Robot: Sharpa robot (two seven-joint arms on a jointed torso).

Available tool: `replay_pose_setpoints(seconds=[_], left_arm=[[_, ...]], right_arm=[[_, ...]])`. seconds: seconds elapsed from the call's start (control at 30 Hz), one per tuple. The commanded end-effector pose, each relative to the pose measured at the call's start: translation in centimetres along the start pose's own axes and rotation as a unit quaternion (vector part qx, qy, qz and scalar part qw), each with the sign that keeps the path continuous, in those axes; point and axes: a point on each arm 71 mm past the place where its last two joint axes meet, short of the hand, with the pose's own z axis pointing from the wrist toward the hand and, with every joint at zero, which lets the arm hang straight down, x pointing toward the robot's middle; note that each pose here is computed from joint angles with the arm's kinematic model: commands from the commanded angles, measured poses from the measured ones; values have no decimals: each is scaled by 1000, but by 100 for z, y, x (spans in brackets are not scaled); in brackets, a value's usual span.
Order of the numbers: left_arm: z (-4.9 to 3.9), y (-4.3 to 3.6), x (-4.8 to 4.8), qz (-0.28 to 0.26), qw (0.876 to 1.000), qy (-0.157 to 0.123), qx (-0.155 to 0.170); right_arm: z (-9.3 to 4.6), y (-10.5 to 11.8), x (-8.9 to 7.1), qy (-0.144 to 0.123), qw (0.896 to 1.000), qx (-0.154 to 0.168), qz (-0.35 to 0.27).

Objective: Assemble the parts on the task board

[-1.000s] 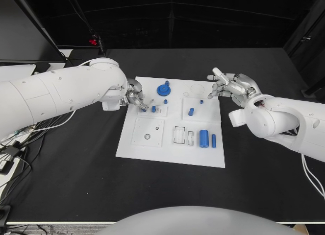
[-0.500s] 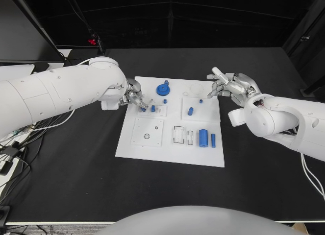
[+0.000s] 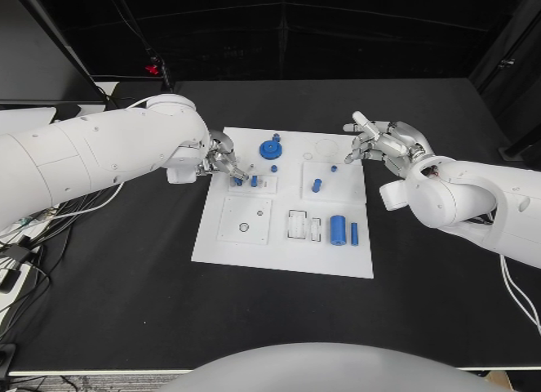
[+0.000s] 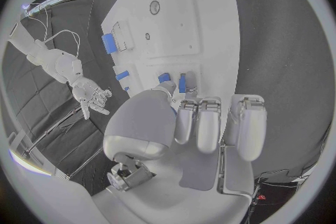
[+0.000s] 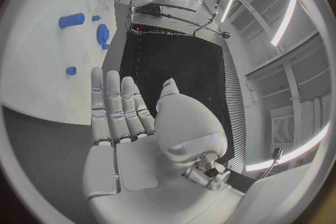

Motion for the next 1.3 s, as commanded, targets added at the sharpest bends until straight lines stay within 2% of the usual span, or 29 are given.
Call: replay_pose_setpoints(seconds=[0.03,0.47,0.8,1.3], left_arm=[[29,37,68,7,1000,14,-13],[27,27,70,6,1000,6,-3],[0,65,75,1,1000,-2,8],[-15,81,66,-6,1000,-15,18]], right_arm=[[-1,19,7,3,1000,-6,1],[-2,17,1,2,1000,-5,1],[-1,14,-3,2,1000,-4,1],[5,9,-5,2,1000,-3,1]])
